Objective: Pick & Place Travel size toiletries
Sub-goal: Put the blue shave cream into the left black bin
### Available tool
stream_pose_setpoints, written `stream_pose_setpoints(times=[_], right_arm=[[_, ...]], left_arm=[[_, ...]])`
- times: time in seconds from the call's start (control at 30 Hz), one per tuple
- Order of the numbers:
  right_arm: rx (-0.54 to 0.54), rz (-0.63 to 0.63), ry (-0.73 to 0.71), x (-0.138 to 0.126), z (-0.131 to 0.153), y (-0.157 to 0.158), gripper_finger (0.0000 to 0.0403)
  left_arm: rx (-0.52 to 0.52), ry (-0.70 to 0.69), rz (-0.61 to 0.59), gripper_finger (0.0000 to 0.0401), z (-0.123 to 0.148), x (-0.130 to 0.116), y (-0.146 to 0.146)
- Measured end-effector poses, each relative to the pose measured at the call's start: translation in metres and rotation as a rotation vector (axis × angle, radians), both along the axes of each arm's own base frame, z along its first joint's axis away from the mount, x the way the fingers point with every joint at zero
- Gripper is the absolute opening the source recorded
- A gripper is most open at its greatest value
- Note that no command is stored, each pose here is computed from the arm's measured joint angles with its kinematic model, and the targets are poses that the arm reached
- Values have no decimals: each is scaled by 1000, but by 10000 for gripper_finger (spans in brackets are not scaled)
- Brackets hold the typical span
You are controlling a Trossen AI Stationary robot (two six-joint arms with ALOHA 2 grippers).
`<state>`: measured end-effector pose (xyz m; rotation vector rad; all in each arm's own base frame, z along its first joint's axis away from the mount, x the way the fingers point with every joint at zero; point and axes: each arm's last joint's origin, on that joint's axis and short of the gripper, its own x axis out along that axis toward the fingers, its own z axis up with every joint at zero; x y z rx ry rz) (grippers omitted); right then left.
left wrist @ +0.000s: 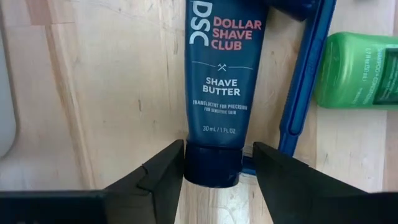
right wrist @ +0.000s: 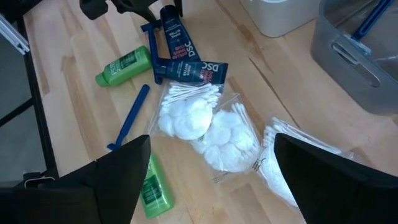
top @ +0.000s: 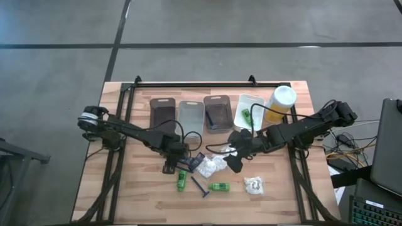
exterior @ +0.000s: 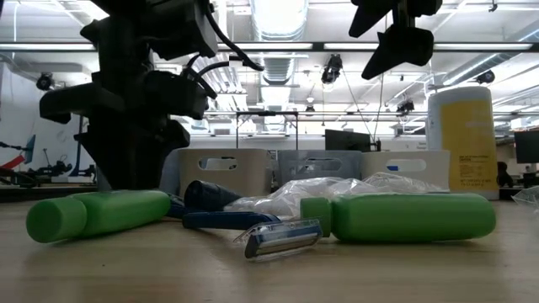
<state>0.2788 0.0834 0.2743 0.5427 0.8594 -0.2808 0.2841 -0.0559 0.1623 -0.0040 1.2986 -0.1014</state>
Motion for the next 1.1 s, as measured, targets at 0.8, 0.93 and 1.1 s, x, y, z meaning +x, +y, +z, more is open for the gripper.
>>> stream_pose_setpoints(times=[0.8, 0.93, 1.1], right_arm=[[-6, -90, -20, -7, 6, -1, 327], [-11, -172, -38, -13, 11, -4, 315], [-20, -304, -102, -16, 17, -8, 305]], left_arm=[[-95, -67, 243, 128, 48, -21, 3], [-195, -103, 503, 128, 72, -39, 8], [-338, -278, 909, 128, 107, -61, 16]])
